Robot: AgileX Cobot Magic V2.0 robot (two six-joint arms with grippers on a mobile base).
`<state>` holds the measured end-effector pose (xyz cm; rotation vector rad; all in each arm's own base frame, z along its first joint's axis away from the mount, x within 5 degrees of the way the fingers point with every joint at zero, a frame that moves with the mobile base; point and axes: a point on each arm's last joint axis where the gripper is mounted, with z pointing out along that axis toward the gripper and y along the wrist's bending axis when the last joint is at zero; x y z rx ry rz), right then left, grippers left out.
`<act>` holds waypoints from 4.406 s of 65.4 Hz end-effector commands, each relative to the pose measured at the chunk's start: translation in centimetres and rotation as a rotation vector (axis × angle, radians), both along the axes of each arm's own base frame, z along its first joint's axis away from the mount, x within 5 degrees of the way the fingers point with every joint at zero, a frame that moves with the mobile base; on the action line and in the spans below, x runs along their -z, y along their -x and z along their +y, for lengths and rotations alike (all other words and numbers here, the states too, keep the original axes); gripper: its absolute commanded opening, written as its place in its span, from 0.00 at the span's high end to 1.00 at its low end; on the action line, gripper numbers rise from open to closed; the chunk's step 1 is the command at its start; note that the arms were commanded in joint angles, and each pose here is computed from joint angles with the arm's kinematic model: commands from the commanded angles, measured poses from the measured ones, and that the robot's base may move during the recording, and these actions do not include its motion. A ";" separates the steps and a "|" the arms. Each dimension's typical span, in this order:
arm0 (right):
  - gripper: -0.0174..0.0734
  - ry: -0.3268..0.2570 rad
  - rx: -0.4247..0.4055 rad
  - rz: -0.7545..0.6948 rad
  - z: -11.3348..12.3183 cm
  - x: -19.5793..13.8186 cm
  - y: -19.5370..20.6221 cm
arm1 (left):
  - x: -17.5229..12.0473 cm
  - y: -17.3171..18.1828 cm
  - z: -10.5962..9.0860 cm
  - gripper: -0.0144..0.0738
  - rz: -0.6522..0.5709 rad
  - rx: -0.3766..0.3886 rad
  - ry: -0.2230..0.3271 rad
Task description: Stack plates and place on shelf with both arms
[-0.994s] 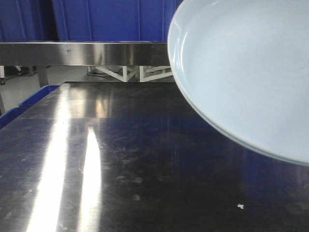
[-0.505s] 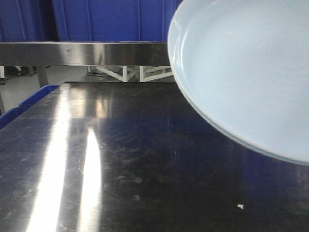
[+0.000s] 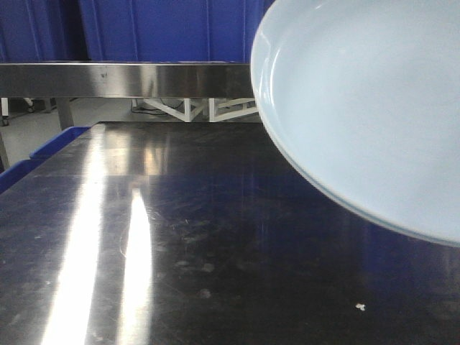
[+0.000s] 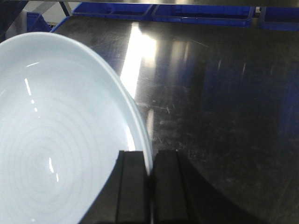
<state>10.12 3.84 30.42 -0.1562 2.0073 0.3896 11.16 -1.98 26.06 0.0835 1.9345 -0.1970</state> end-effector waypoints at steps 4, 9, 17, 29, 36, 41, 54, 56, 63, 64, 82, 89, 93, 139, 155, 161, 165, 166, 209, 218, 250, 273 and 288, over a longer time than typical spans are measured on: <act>0.79 -0.041 0.019 -0.124 -0.1 -1.9 -0.3 | -1.8 -0.3 0.1 0.74 -0.113 -0.016 0.019; 0.79 -0.041 0.019 -0.124 -0.1 -1.9 -0.3 | -1.8 -0.3 0.1 0.74 -0.113 -0.016 0.019; 0.79 -0.041 0.019 -0.124 -0.1 -1.9 -0.3 | -1.8 -0.3 0.1 0.74 -0.113 -0.016 0.019; 0.79 -0.041 0.019 -0.124 -0.1 -1.9 -0.3 | -1.8 -0.3 0.1 0.74 -0.113 -0.016 0.019; 0.79 -0.041 0.019 -0.124 -0.1 -1.9 -0.3 | -1.8 -0.3 0.1 0.74 -0.113 -0.016 0.019; 0.79 -0.041 0.019 -0.124 -0.1 -1.9 -0.3 | -1.8 -0.3 0.1 0.74 -0.113 -0.016 0.019; 0.79 -0.041 0.019 -0.124 -0.1 -1.9 -0.3 | -1.8 -0.3 0.1 0.74 -0.113 -0.016 0.019; 0.79 -0.041 0.019 -0.124 -0.1 -1.9 -0.3 | -1.8 -0.3 0.1 0.74 -0.113 -0.016 0.019; 0.79 -0.041 0.019 -0.124 -0.1 -1.9 -0.3 | -1.8 -0.3 0.1 0.74 -0.113 -0.016 0.019; 0.79 -0.041 0.019 -0.124 -0.1 -1.9 -0.3 | -1.8 -0.3 0.1 0.74 -0.113 -0.016 0.019; 0.79 -0.041 0.019 -0.124 -0.1 -1.9 -0.3 | -1.8 -0.3 0.1 0.74 -0.113 -0.016 0.019; 0.79 -0.041 0.019 -0.124 -0.1 -1.9 -0.3 | -1.8 -0.3 0.1 0.74 -0.113 -0.016 0.019; 0.79 -0.041 0.019 -0.124 -0.1 -1.9 -0.3 | -1.8 -0.3 0.1 0.74 -0.113 -0.016 0.019; 0.79 -0.041 0.019 -0.124 -0.1 -1.9 -0.3 | -1.8 -0.3 0.1 0.74 -0.113 -0.016 0.019; 0.79 -0.041 0.019 -0.124 -0.1 -1.9 -0.3 | -1.8 -0.3 0.1 0.74 -0.113 -0.016 0.019; 0.79 -0.041 0.019 -0.124 -0.1 -1.9 -0.3 | -1.8 -0.3 0.1 0.74 -0.113 -0.016 0.019; 0.79 -0.041 0.019 -0.124 -0.1 -1.9 -0.3 | -1.8 -0.3 0.1 0.74 -0.113 -0.016 0.019; 0.79 -0.041 0.019 -0.124 -0.1 -1.9 -0.3 | -1.8 -0.3 0.1 0.74 -0.113 -0.016 0.019; 0.79 -0.041 0.018 -0.123 -0.1 -1.9 -0.3 | -1.8 -0.3 0.1 0.74 -0.113 -0.016 0.019; 0.79 -0.041 0.018 -0.123 -0.1 -1.9 -0.3 | -1.8 -0.3 0.1 0.74 -0.113 -0.016 0.019; 0.79 -0.041 0.018 -0.123 -0.1 -1.9 -0.3 | -1.8 -0.3 0.1 0.74 -0.113 -0.016 0.019; 0.79 -0.040 0.018 -0.121 -0.1 -1.8 -0.3 | -1.8 -0.3 0.1 0.74 -0.113 -0.016 0.019; 0.79 -0.040 0.018 -0.121 -0.1 -1.8 -0.3 | -1.8 -0.3 0.1 0.74 -0.113 -0.016 0.019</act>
